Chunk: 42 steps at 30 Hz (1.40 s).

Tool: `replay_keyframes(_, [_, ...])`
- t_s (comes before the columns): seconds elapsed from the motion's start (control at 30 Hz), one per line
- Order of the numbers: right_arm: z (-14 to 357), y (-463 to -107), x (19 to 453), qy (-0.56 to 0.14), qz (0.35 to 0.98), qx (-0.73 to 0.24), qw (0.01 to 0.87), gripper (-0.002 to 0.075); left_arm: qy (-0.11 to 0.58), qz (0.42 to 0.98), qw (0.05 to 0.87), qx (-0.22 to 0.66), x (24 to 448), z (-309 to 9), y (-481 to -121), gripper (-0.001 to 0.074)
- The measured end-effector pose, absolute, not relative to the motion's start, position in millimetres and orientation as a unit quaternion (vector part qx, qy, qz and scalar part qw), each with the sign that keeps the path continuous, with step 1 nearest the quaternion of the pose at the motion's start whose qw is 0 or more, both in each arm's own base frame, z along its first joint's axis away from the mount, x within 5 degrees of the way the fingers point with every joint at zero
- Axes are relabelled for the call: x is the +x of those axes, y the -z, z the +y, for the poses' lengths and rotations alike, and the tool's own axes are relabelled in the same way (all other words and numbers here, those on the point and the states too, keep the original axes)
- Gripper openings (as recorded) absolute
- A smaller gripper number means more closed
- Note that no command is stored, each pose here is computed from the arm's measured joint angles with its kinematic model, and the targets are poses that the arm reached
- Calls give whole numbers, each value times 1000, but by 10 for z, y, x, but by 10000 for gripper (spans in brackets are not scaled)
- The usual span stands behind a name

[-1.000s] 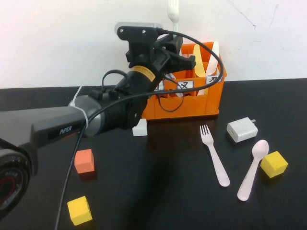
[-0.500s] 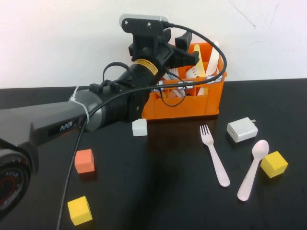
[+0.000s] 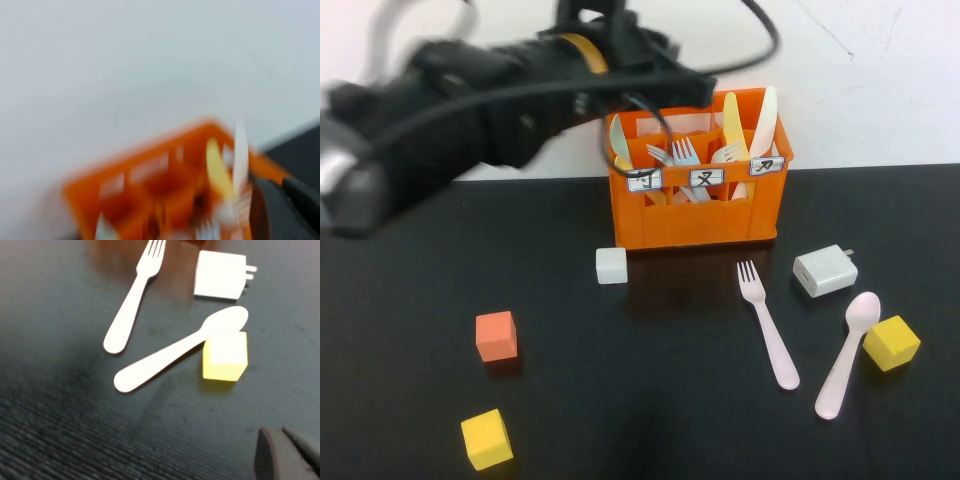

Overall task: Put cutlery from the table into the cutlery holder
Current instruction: Pick up the fork

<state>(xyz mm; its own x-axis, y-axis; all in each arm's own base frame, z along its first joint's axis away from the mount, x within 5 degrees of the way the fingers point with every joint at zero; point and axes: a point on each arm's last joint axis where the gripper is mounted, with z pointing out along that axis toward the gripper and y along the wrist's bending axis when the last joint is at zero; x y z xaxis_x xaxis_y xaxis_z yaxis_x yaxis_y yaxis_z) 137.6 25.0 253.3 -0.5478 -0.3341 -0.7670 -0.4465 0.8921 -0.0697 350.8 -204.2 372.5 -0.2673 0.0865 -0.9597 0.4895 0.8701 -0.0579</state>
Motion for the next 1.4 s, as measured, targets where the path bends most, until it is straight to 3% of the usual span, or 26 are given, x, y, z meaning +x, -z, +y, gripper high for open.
replay_keyframes(0.23, [280,-2541,1420,-95,890,-223,387,-2,138,866,436,202,3029,-1769,-3832,0])
replay_keyframes(0.5, [330,-2598,1738,-135,904,-247,323,-2,139,902,376,158,2384,-1382,-3706,0])
replay_keyframes(0.97, [954,-2529,2440,-180,880,-357,257,-2,113,907,400,74,1259,-595,-3117,0])
replay_keyframes(1.17, [1321,-2434,2823,-158,874,-395,235,-2,115,910,396,43,1076,-470,-2859,0])
replay_keyframes(1.4, [1645,-2251,3177,-72,890,-405,197,-2,132,917,375,16,1042,-473,-2733,-1])
